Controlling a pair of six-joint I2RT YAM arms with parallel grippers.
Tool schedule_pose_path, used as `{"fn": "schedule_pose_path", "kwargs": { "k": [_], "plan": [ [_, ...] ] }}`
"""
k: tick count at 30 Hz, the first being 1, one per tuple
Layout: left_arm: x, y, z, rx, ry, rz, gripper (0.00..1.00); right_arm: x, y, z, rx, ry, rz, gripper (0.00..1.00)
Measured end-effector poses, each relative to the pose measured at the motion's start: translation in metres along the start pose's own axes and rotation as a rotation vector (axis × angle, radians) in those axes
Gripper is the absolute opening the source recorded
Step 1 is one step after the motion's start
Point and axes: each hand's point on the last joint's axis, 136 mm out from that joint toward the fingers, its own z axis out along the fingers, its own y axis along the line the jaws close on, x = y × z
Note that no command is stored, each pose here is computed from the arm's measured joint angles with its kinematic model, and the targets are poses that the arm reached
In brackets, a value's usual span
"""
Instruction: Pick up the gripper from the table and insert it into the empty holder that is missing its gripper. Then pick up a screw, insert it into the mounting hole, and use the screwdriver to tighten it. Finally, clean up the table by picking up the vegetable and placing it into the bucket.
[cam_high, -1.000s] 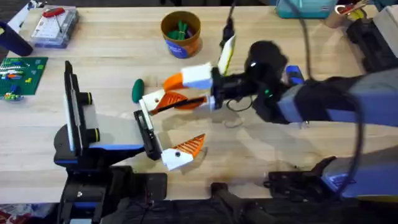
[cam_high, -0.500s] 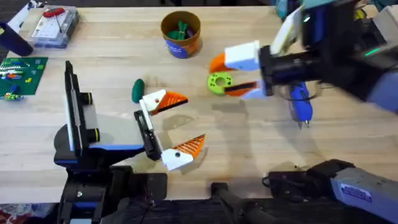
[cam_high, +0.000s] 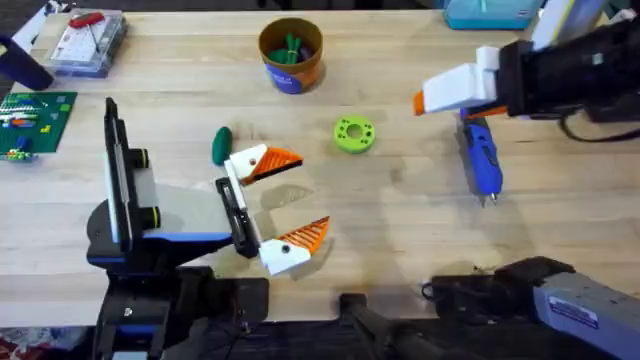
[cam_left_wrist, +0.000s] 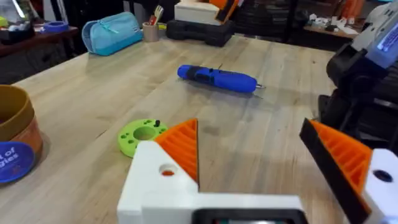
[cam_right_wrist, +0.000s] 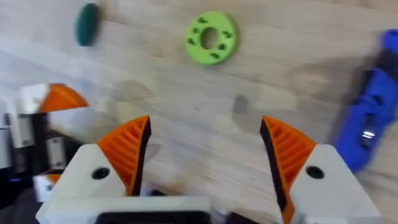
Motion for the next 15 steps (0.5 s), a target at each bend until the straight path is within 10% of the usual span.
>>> {"fn": "schedule_pose_path", "kwargs": {
  "k": [15],
  "plan": [
    [0.0,0.0,0.0,0.0,0.0,0.0,0.99,-0.022,-0.001,0.058,0.215,0.166,-0.246,0.996]
  ]
}}
